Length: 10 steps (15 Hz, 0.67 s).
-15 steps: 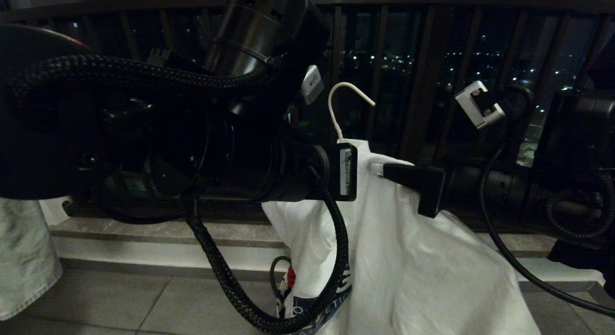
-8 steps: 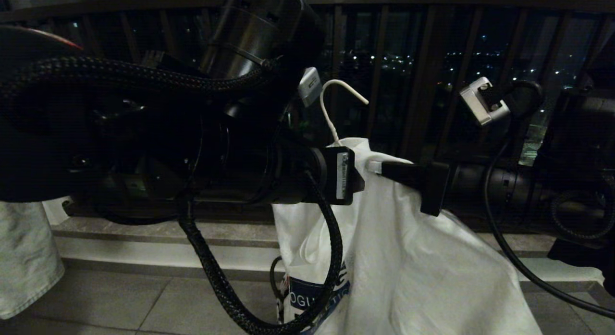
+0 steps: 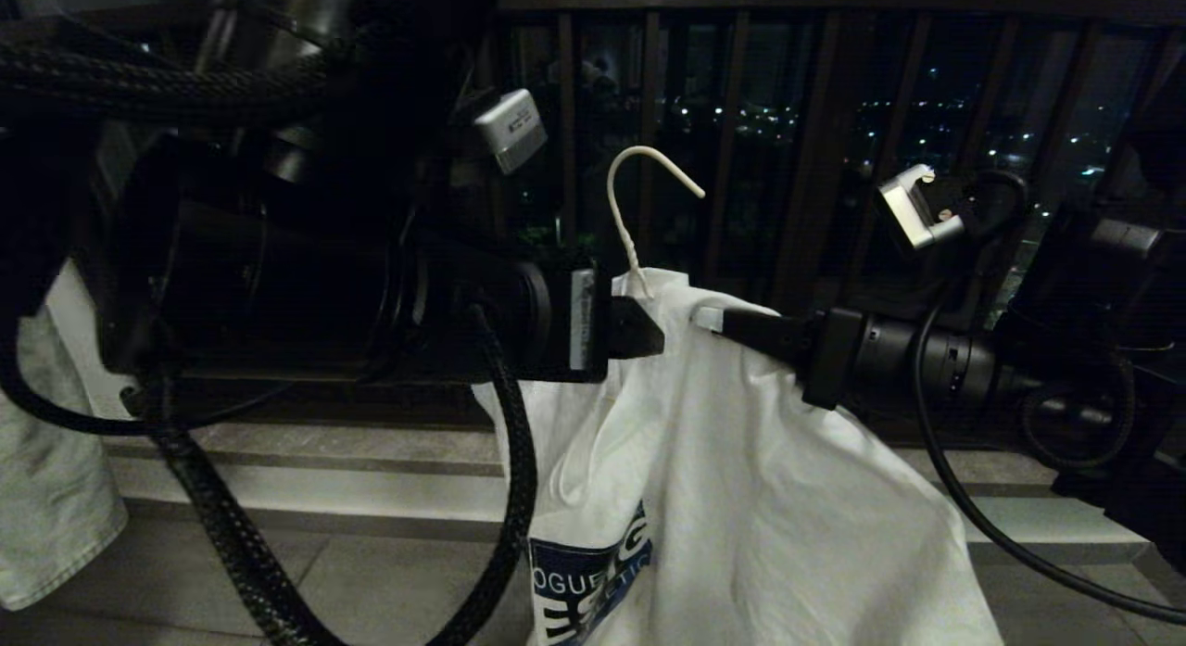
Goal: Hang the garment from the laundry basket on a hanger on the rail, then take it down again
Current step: Hang the clothes on the clothes rack
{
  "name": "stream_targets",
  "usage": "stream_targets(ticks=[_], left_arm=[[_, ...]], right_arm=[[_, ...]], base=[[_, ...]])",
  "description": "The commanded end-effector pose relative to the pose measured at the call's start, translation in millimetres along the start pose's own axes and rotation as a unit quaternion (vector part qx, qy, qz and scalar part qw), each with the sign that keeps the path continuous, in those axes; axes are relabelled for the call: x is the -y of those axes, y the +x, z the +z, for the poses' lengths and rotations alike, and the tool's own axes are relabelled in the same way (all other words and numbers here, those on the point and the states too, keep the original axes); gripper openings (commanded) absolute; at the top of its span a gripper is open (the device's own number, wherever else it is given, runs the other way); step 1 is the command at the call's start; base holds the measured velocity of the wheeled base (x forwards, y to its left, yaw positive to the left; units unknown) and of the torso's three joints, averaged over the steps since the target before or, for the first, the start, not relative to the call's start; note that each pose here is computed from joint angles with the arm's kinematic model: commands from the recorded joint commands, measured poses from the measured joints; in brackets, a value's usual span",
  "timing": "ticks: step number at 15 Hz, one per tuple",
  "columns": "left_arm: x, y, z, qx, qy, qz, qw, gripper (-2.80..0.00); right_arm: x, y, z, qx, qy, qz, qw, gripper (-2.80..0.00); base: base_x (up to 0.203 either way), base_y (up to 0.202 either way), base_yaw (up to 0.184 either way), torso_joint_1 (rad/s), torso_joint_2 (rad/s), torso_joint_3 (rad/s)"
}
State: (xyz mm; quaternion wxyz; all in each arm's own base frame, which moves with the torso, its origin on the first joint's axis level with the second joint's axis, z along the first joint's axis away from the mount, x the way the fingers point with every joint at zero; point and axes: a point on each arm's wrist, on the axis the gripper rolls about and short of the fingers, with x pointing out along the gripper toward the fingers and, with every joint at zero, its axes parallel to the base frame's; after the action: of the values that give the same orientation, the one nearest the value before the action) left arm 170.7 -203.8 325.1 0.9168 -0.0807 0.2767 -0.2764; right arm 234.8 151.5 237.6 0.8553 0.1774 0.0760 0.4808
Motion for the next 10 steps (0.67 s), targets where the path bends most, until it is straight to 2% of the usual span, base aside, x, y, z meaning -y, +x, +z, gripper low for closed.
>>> stream_targets(ticks=[1,3,6,7,10], left_arm=[[-9.6,-26,3,0.023,-0.005,0.000,0.9997,0.00],[-20.3,-43,2,0.037,-0.008,0.007,0.9993,0.00],[-43.6,-62,8,0.069,-0.026,0.043,0.9963,0.00],[-51.7,-66,9,0.077,-0.031,0.059,0.9948,-2.80],[-74.7,-61,3,0.064,-0.017,0.111,0.9916,-2.80]], right_arm=[[4,3,-4,-0.007,0.005,0.000,1.000,-2.80],[4,3,-4,-0.007,0.005,0.001,1.000,-2.80],[2,2,-2,-0.007,0.017,0.013,1.000,-2.80],[2,2,-2,-0.007,0.018,0.014,1.000,-2.80],[1,1,-1,-0.006,0.024,0.024,0.999,-2.80]], base=[[0.000,0.000,0.000,0.000,0.00,0.000],[0.000,0.000,0.000,0.000,0.00,0.000],[0.000,0.000,0.000,0.000,0.00,0.000],[0.000,0.000,0.000,0.000,0.00,0.000],[0.000,0.000,0.000,0.000,0.00,0.000]])
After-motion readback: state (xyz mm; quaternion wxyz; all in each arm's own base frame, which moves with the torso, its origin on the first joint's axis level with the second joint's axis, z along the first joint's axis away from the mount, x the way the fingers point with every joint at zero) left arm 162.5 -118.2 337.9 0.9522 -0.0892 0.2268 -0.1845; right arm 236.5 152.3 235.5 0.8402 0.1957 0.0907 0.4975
